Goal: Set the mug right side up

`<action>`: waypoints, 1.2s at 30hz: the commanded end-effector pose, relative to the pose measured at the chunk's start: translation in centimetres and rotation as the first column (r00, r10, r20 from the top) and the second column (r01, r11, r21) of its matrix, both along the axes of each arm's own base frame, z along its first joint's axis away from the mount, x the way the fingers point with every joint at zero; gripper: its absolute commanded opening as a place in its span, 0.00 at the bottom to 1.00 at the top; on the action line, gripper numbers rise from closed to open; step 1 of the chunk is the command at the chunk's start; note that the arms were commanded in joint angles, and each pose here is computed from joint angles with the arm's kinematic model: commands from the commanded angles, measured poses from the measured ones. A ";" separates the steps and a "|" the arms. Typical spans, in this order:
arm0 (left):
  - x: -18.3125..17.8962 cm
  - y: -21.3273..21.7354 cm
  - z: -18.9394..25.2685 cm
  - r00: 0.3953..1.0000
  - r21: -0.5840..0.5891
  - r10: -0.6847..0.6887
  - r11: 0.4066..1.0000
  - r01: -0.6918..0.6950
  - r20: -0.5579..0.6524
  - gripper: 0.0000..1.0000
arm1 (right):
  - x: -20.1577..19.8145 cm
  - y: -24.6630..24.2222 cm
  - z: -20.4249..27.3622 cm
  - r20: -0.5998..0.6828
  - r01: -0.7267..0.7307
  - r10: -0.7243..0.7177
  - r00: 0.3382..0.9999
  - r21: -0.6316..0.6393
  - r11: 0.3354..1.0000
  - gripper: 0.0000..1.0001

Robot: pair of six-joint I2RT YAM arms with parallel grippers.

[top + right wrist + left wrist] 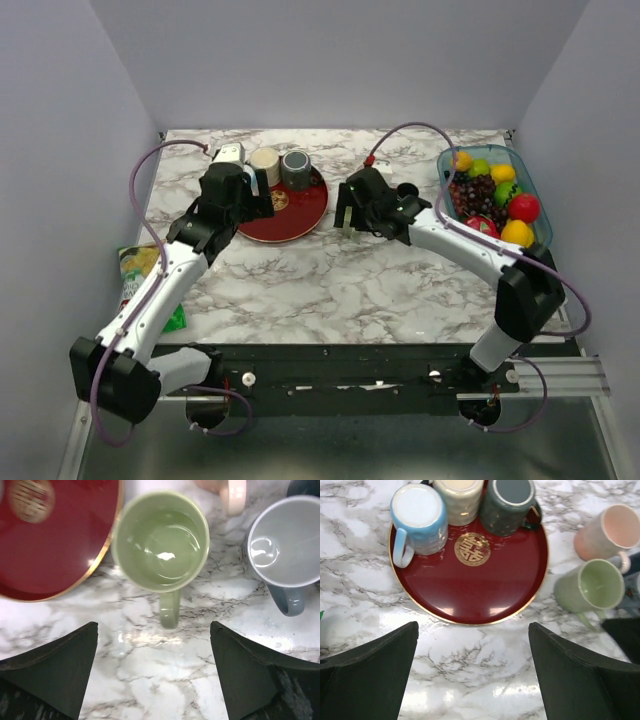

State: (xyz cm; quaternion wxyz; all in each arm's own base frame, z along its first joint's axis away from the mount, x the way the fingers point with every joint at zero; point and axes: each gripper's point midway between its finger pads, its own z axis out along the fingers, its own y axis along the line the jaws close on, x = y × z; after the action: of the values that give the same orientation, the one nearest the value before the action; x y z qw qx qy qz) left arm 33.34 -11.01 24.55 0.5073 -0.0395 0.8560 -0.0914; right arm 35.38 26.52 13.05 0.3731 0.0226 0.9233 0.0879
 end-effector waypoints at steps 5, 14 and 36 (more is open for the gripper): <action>6.9 1.8 -2.5 0.993 0.072 -0.006 0.997 0.015 -0.120 0.99 | -2.4 -0.2 8.7 0.168 -0.124 0.096 0.981 0.166 0.978 1.00; 12.5 5.7 -5.7 0.943 0.481 -0.085 0.844 0.239 -0.320 0.99 | -6.0 -2.0 10.6 0.232 -0.181 0.122 0.965 0.251 0.951 1.00; 13.6 8.1 -14.9 0.889 0.276 -0.119 0.925 0.262 -0.442 0.90 | -7.3 -1.9 9.3 0.197 -0.215 0.165 0.967 0.269 0.939 0.99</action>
State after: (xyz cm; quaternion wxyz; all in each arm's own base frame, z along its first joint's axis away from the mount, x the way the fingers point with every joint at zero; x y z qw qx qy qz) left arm 46.37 -2.78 11.60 0.3157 0.1317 0.9387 0.0431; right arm 28.05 24.06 21.95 0.4367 -0.0118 0.8658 0.2442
